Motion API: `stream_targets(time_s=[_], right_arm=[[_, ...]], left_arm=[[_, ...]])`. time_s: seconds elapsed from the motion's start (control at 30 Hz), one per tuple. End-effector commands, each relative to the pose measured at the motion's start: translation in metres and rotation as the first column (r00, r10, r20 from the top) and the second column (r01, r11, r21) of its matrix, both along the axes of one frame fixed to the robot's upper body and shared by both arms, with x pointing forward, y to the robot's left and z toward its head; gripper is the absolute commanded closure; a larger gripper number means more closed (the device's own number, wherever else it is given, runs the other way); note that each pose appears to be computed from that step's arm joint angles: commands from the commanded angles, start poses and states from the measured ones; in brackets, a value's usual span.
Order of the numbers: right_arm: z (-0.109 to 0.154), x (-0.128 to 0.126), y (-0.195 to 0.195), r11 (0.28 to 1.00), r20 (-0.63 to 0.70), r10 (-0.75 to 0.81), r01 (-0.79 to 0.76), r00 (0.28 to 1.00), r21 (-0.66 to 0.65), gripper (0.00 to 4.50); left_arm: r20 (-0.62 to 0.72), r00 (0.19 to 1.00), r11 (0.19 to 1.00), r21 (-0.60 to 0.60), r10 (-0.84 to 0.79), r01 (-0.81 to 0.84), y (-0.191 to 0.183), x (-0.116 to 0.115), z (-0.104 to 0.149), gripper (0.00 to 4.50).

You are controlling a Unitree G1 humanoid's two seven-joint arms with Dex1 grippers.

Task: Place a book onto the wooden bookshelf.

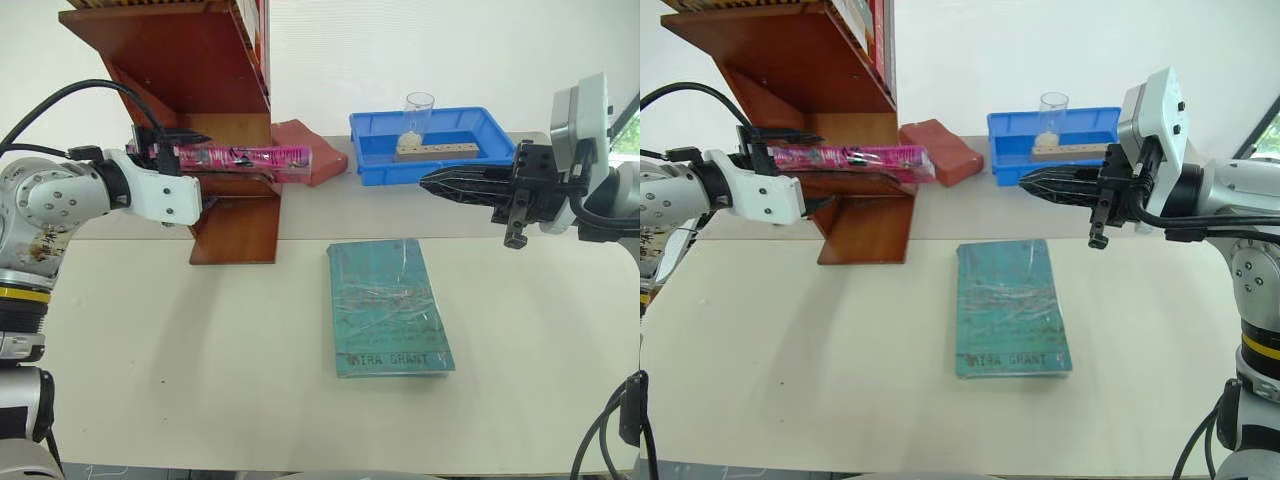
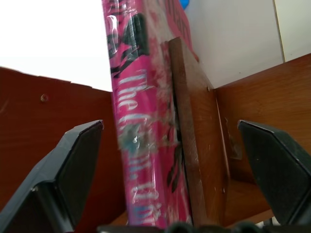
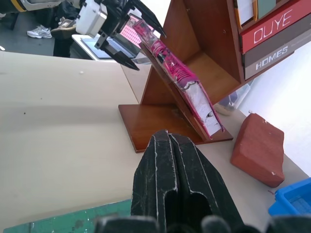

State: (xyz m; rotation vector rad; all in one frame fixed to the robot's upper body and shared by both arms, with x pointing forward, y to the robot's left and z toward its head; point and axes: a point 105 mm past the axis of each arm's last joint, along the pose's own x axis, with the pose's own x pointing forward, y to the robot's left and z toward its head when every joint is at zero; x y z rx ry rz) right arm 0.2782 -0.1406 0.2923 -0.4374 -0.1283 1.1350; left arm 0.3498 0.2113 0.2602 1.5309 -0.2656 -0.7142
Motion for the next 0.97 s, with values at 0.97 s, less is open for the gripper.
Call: stream_targets(time_s=[0.97], right_arm=[[-0.018, 0.012, -0.047, 0.956, 0.063, -0.006, 0.024, 0.998, -0.291, 4.5]], left_arm=[[-0.629, 0.777, 0.736, -0.522, 0.008, -0.431, 0.029, -0.095, -0.03, 0.04]])
